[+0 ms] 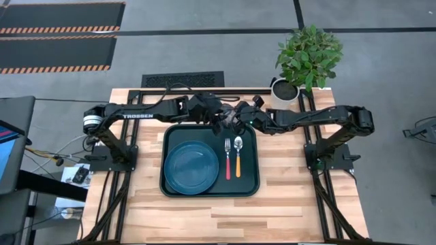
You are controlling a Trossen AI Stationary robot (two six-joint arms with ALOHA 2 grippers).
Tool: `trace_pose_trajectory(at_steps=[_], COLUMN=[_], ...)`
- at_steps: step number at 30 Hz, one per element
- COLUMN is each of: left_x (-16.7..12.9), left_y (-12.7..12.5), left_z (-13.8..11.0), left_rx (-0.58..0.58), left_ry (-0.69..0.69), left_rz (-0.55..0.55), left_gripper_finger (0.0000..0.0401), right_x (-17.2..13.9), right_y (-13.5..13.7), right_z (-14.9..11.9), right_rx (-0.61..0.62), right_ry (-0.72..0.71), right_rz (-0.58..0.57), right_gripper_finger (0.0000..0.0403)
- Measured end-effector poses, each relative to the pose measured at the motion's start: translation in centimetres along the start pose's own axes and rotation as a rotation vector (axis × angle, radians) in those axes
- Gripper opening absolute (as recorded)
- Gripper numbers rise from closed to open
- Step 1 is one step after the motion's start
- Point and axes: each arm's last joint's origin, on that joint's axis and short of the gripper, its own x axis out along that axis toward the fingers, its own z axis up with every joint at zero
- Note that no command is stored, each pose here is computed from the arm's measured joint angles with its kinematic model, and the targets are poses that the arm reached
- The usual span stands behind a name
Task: Pick and place plate/cup/fork/spoon on tray
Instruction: Put the dark blue cup on the black serving tray
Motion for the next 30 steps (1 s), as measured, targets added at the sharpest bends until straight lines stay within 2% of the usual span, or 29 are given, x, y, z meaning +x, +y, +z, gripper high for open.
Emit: trace_pose_trajectory(at_steps=[6, 13, 20, 25, 30], left_x=[0.0, -0.1, -0.1, 0.4, 1.6], left_y=[0.0, 0.0, 0.0, 0.0, 0.2], left_z=[0.0, -0.4, -0.4, -0.7, -1.4], left_rx=[0.009, 0.053, 0.057, 0.078, 0.085], left_ry=[-0.003, 0.054, 0.044, 0.059, 0.104], left_rz=[0.006, -0.034, -0.019, -0.011, 0.001], left_gripper_finger=[0.0036, 0.0002, 0.0031, 0.0076, 0.0120], right_x=[-0.1, -0.2, -0.2, -0.2, 0.0], right_y=[0.1, 0.5, 0.5, 0.6, 0.4], right_z=[0.0, -0.2, 0.0, 0.2, 0.2], right_rx=[-0.026, -0.120, -0.197, -0.274, -0.289], right_ry=[0.001, 0.005, -0.014, -0.032, -0.034], right_rz=[0.008, 0.049, 0.053, 0.092, 0.122], right_gripper_finger=[0.0028, 0.0032, 0.0033, 0.0034, 0.0035])
